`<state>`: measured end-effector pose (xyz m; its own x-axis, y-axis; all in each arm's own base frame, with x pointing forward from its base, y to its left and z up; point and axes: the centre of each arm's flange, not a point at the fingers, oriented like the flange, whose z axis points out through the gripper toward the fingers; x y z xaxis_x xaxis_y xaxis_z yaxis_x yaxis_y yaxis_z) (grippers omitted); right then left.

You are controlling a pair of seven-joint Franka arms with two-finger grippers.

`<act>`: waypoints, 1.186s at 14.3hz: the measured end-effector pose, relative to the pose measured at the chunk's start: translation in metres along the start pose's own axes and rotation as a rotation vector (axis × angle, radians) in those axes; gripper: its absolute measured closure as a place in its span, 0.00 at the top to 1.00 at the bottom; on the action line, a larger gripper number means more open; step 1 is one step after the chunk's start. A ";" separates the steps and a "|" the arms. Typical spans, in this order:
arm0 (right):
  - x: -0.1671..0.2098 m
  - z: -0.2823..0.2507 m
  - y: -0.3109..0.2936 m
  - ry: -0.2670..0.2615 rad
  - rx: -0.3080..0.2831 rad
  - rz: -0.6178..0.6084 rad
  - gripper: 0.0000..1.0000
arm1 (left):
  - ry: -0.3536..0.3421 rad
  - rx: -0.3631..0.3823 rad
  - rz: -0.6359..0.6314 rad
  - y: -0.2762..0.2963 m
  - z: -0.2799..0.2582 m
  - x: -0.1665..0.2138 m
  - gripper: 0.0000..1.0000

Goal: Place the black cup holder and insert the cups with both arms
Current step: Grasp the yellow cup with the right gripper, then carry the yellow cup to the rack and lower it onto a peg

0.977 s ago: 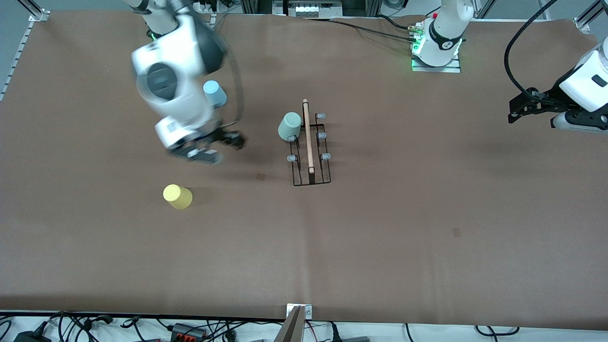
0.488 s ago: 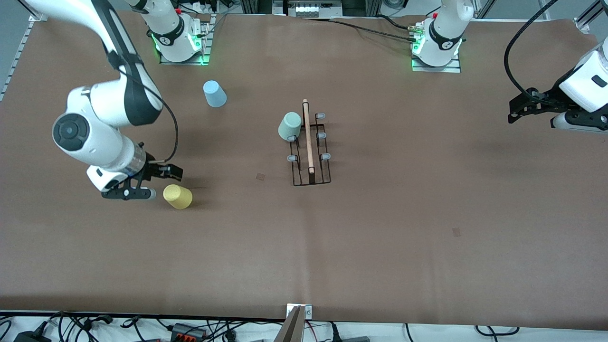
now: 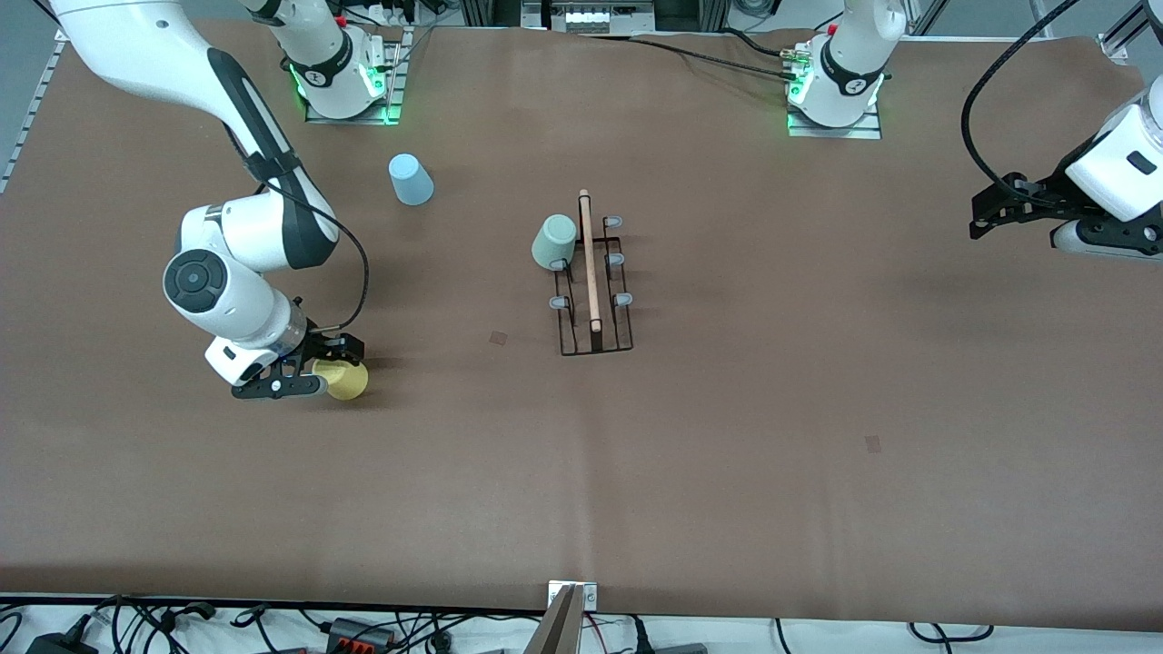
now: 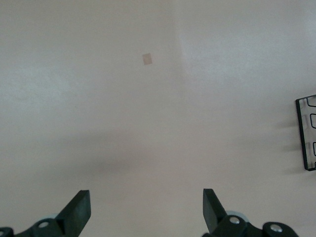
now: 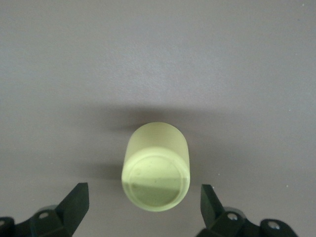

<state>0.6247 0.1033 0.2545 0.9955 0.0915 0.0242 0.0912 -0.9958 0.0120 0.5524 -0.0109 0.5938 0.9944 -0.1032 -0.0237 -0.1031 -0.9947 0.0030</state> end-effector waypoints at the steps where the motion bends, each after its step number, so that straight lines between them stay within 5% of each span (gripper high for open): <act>1: -0.001 0.005 0.000 0.002 0.002 -0.001 1.00 | 0.000 0.000 0.000 0.000 0.000 0.000 1.00; 7: -0.003 0.036 -0.002 0.021 0.005 -0.032 0.96 | -0.001 0.000 -0.002 0.000 0.001 0.000 1.00; 10: -0.002 0.035 0.002 0.029 -0.004 -0.068 0.67 | -0.006 -0.001 -0.004 0.000 0.003 0.002 1.00; 17: 0.005 -0.035 -0.019 0.057 -0.032 -0.121 0.67 | -0.005 -0.001 -0.005 0.000 0.003 0.003 1.00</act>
<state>0.6268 0.1230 0.2893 0.9741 0.2123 0.0779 0.2088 -0.9767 0.0499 0.5550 -0.0108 0.5905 0.9947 -0.0985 -0.0289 -0.0984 -0.9951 0.0036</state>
